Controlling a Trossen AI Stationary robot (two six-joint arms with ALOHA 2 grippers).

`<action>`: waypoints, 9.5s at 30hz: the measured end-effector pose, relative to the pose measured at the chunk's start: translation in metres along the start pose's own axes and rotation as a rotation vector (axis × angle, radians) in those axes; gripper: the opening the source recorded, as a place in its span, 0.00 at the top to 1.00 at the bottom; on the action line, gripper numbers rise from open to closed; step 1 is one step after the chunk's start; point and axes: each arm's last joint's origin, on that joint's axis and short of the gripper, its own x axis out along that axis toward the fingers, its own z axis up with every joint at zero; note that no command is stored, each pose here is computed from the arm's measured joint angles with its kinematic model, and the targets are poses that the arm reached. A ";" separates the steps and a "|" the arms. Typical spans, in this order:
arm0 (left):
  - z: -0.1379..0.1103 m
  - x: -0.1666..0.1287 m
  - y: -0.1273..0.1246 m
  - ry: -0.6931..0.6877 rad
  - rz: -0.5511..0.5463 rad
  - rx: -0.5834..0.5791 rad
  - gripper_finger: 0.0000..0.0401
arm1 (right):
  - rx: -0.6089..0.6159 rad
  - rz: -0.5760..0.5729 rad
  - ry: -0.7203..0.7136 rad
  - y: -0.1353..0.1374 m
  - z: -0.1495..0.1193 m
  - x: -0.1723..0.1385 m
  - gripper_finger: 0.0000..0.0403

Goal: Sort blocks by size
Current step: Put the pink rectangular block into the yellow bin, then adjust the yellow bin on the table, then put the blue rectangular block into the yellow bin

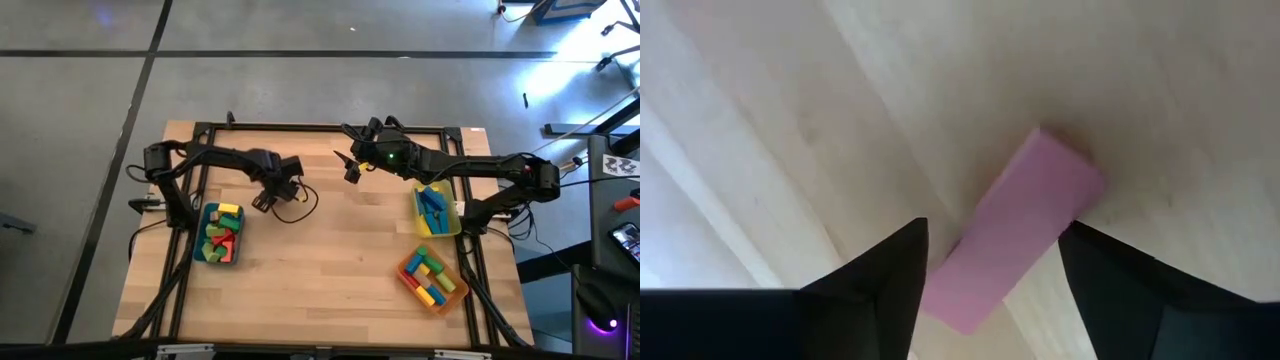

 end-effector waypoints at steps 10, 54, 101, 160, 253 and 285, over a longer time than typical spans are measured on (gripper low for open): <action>-0.007 0.001 0.006 -0.053 -0.059 -0.253 0.64 | 0.000 0.000 0.000 0.000 0.000 0.000 0.30; -0.007 0.019 0.002 -0.173 0.016 -0.662 0.77 | 0.000 0.000 0.000 0.000 0.000 0.000 0.30; -0.042 -0.139 -0.083 -1.189 0.487 -0.551 0.77 | 0.141 0.594 -0.393 0.047 0.023 0.062 0.30; -0.051 -0.118 -0.107 -0.896 0.341 -0.514 0.47 | 0.062 0.126 0.095 0.013 0.047 -0.023 0.73; -0.050 -0.120 -0.106 -0.924 0.339 -0.558 0.47 | 0.543 -0.478 1.127 -0.085 -0.071 -0.081 0.38; -0.050 -0.120 -0.106 -0.924 0.341 -0.555 0.47 | 0.603 -0.334 1.609 -0.114 -0.180 -0.007 0.38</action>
